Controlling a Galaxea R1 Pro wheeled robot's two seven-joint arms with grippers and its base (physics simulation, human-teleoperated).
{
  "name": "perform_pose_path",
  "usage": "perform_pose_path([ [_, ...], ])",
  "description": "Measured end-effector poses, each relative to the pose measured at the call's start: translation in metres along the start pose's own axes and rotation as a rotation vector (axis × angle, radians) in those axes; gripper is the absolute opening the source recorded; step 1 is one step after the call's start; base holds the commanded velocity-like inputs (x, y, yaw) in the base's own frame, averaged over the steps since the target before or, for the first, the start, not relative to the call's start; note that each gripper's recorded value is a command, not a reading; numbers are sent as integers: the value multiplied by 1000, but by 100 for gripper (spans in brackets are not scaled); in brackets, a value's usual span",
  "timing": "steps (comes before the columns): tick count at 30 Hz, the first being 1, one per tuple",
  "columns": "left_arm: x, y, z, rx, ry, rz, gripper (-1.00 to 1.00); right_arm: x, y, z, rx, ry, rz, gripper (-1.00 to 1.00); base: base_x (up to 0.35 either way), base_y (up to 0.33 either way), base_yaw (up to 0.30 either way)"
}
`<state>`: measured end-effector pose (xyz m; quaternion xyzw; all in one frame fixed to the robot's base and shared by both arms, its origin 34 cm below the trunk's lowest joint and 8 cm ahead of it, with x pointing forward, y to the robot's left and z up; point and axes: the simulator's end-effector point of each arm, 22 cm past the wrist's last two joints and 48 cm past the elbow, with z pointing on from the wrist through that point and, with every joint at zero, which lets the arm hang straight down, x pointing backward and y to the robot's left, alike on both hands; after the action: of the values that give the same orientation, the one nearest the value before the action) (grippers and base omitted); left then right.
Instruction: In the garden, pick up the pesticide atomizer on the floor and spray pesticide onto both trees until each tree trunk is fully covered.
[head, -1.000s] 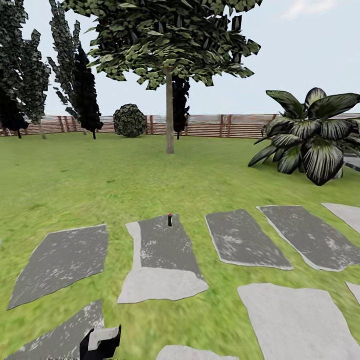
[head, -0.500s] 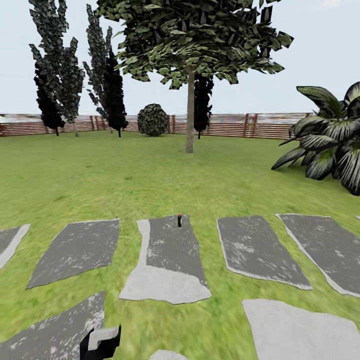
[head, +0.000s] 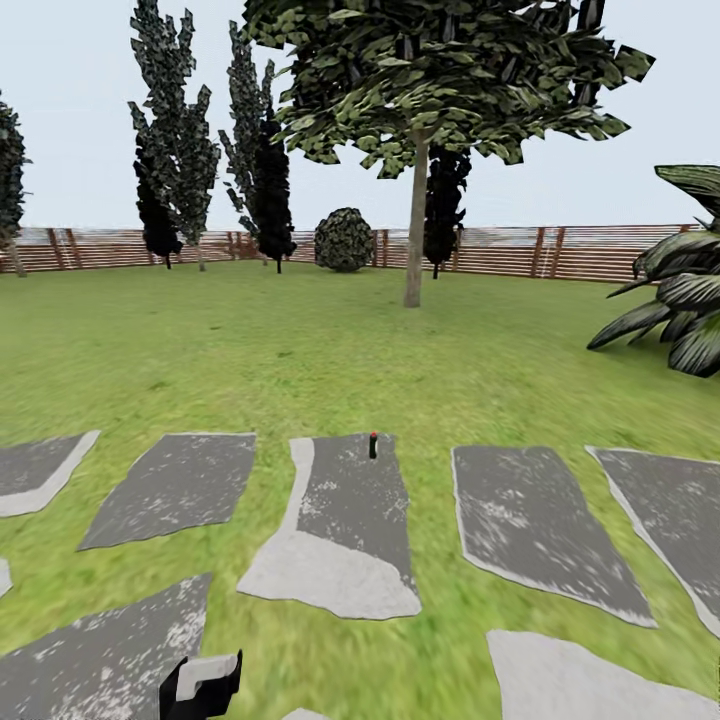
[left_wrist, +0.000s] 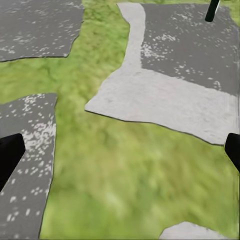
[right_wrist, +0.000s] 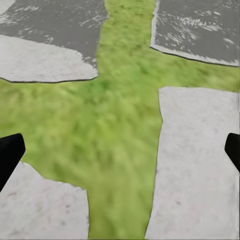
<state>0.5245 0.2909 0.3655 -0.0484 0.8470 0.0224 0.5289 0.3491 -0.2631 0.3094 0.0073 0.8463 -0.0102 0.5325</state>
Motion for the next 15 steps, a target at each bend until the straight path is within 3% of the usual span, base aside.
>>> perform_pose_path([
  [15, 7, -1, -2, 1, 15, -1, 100, 0, 0, 0, 0, 0, 0, 100, 88, -325, 4],
])
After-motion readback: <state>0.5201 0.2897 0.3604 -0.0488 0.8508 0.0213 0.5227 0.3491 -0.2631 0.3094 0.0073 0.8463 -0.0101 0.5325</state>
